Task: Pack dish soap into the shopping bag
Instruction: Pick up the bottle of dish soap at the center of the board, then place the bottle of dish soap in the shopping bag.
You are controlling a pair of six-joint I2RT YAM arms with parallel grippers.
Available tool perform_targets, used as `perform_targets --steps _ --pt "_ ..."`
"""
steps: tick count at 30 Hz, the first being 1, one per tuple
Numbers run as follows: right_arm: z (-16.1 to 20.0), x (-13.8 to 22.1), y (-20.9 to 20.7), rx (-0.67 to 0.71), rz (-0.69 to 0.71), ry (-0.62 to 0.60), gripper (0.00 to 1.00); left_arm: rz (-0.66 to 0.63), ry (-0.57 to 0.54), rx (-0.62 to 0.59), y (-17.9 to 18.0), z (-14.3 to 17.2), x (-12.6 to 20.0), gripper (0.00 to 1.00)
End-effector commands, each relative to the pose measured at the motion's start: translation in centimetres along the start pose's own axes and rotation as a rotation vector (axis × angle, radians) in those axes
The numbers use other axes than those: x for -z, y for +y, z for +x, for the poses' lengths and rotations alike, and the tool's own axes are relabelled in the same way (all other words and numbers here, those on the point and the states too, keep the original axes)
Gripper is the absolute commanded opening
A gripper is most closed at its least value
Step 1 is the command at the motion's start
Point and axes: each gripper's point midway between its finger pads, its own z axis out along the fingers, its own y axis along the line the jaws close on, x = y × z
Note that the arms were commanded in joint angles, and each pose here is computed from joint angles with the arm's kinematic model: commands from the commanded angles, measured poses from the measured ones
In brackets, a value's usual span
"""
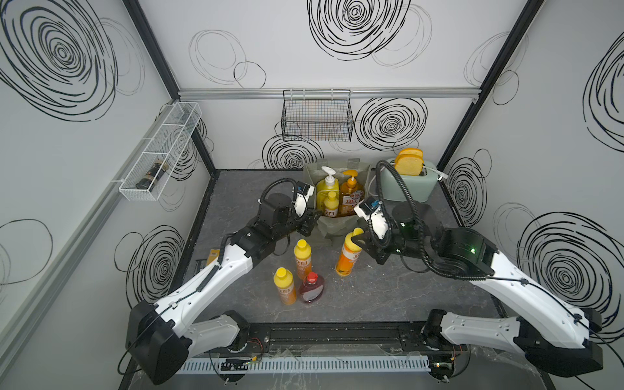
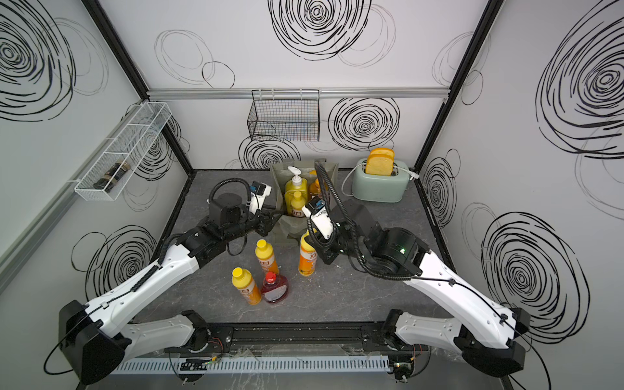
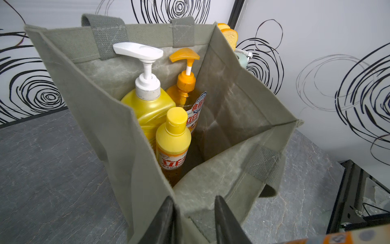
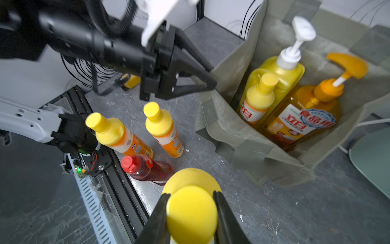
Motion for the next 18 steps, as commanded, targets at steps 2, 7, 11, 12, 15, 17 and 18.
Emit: perform_targets --steps 2,7,11,12,15,17,18 --pt "-4.9 3.8 0.6 0.022 -0.022 -0.144 0.09 0.047 0.009 -0.019 -1.3 0.5 -0.8 0.36" --pt "-7.8 6.1 1.3 0.039 -0.049 -0.212 0.09 0.055 0.025 -0.03 -1.9 0.9 -1.1 0.36" --pt "-10.2 7.9 1.1 0.045 -0.031 -0.276 0.08 0.059 0.034 -0.031 -2.0 1.2 -1.3 0.36" --pt "-10.9 8.2 0.9 0.049 -0.017 -0.29 0.08 0.063 0.035 -0.031 -2.1 1.2 -1.3 0.36" --pt "-12.5 8.8 0.3 0.064 0.029 -0.325 0.08 0.066 0.038 -0.032 -2.2 1.3 -1.4 0.36" --pt "-13.4 8.8 -0.1 0.073 0.056 -0.345 0.07 0.067 0.039 -0.032 -2.2 1.3 -1.4 0.36" --pt "-13.9 8.8 -0.3 0.079 0.066 -0.358 0.07 0.065 0.04 -0.033 -2.2 1.4 -1.4 0.36"
